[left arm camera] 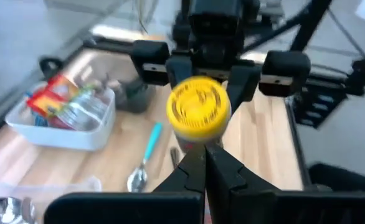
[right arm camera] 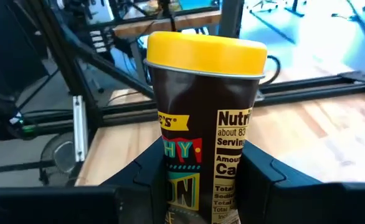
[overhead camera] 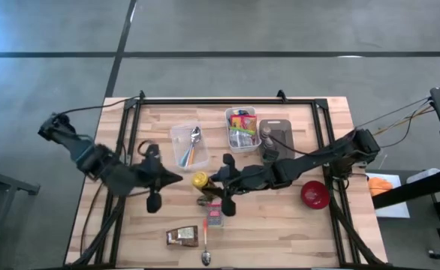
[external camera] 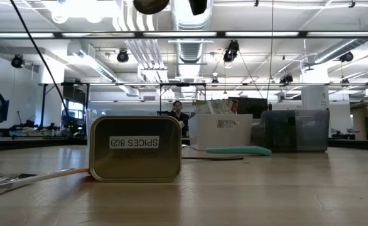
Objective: Pick & Place Food Item
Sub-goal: Put the yellow seasoning can into the black bin
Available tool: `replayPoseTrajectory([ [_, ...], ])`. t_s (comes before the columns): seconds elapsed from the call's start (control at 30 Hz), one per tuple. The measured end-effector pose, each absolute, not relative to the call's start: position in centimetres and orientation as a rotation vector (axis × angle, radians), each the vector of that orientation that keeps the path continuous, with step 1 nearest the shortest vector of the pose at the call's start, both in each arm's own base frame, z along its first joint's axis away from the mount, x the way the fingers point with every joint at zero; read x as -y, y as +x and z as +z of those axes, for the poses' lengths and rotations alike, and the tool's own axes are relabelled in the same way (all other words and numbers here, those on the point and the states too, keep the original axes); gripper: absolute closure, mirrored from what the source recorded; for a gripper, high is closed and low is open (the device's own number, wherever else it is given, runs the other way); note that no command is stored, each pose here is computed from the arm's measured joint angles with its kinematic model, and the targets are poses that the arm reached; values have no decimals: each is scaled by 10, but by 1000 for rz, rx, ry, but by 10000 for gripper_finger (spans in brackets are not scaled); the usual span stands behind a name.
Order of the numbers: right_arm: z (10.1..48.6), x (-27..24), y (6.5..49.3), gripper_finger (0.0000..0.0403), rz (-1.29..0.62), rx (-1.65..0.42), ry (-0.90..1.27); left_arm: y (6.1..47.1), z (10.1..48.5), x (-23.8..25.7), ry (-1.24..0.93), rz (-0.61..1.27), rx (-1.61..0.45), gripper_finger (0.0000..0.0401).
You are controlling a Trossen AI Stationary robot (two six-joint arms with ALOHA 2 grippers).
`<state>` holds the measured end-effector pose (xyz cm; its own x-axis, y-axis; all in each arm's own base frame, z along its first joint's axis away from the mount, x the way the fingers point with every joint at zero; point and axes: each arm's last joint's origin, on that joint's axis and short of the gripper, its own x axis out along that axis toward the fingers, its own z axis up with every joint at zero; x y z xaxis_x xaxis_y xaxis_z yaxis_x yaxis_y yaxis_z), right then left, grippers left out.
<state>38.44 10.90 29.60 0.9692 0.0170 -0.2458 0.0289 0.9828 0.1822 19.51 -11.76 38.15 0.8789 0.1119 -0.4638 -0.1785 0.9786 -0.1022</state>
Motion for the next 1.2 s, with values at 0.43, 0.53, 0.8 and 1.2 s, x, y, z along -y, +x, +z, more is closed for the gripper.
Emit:
replayPoseTrajectory([
  [0.43,313,-109,375,281,7,-205,197,212,298,136,-136,92,-164,247],
  [0.53,315,-109,374,281,7,-194,197,213,288,135,-153,97,-145,187],
  [0.8,319,-110,376,282,15,-143,189,230,273,130,-179,149,-116,89],
  [1.2,320,-110,376,282,39,-130,192,248,270,134,-126,48,-47,71],
])
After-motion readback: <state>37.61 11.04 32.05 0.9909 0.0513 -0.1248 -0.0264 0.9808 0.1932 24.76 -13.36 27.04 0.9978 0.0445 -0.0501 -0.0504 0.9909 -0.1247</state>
